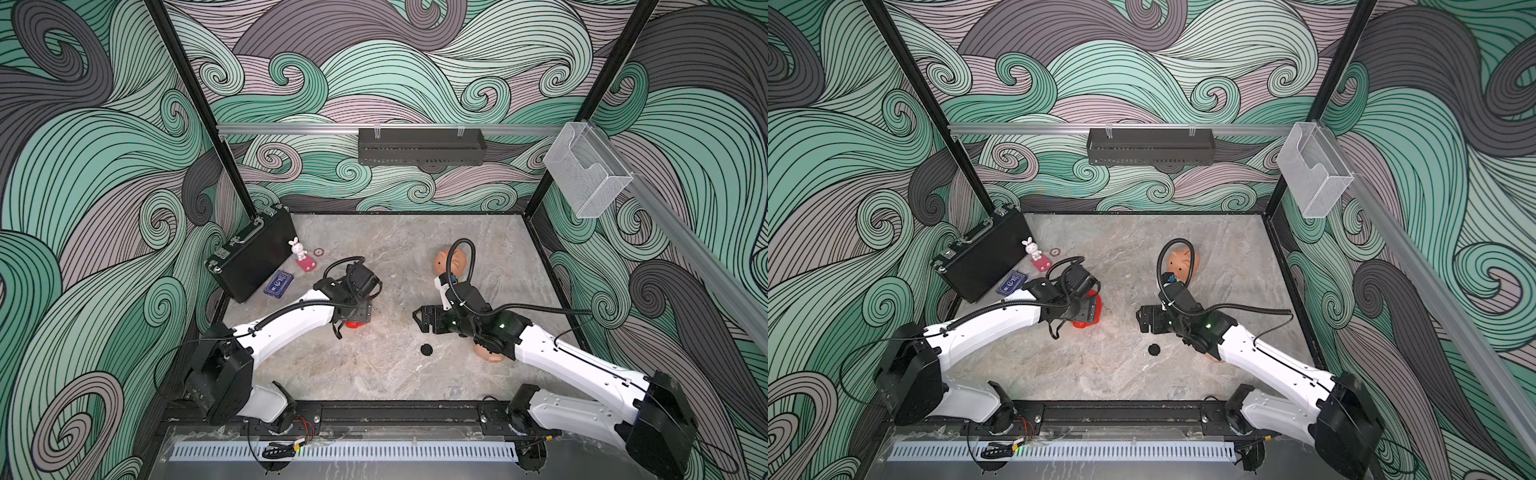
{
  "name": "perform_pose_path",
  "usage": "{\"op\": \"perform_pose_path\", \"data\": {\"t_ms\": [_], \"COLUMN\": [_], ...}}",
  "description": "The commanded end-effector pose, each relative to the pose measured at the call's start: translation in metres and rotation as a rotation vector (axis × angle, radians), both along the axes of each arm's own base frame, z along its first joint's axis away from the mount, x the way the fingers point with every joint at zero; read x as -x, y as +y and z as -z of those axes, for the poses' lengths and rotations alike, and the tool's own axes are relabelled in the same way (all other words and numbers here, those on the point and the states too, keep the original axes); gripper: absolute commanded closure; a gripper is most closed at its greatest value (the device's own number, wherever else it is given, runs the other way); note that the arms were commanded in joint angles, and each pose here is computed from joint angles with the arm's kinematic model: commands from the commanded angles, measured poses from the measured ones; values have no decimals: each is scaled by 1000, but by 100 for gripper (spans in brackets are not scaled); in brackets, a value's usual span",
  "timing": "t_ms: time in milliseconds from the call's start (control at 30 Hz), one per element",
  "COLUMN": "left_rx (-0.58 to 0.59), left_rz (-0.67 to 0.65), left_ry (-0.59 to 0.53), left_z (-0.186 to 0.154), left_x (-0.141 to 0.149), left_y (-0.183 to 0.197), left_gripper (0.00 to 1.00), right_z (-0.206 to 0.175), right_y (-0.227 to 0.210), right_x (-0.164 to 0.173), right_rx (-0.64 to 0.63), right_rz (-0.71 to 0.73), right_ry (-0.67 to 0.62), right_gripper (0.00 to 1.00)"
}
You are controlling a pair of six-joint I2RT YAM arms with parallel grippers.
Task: Open piggy banks
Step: Adjust the piggy bank at the center of the board.
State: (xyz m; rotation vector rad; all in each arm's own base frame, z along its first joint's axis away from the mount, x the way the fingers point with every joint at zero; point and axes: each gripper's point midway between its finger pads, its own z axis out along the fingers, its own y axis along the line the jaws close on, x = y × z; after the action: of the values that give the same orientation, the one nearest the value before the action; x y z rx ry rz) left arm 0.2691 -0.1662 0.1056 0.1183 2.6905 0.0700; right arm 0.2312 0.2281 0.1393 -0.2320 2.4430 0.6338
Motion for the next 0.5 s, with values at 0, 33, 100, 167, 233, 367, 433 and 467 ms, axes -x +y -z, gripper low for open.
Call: {"op": "perform_pose_path", "data": {"t_ms": [0,33,100,167,233,367,433,467], "left_rx": [-113,-117,-122,-125,-124,-94,-55,-32], "left_rz": [3,4,7,6,1,2,10,18], "left_ry": [15,17,18,19,19,15,11,8], "left_z": [1,1,2,2,2,-3,-7,-10], "left_x": [3,3,2,1,1,1,2,3], "left_y": [9,7,4,2,0,-5,-9,-12], "left_gripper": [16,16,15,13,6,2,1,1], "right_z": [0,-1,0,0,0,-4,-6,-7], "right_y": [-7,-7,-7,-8,-8,-6,-5,-4], "right_x": [-1,-1,-2,-2,-1,-1,-1,-1], "right_rx": [11,9,10,13,12,-6,-13,-18], "right_rz": [24,27,29,32,32,29,26,22], "right_ry": [-8,-7,-8,-9,-7,-6,-9,-11], "right_gripper": [6,7,7,7,7,7,7,7]}}
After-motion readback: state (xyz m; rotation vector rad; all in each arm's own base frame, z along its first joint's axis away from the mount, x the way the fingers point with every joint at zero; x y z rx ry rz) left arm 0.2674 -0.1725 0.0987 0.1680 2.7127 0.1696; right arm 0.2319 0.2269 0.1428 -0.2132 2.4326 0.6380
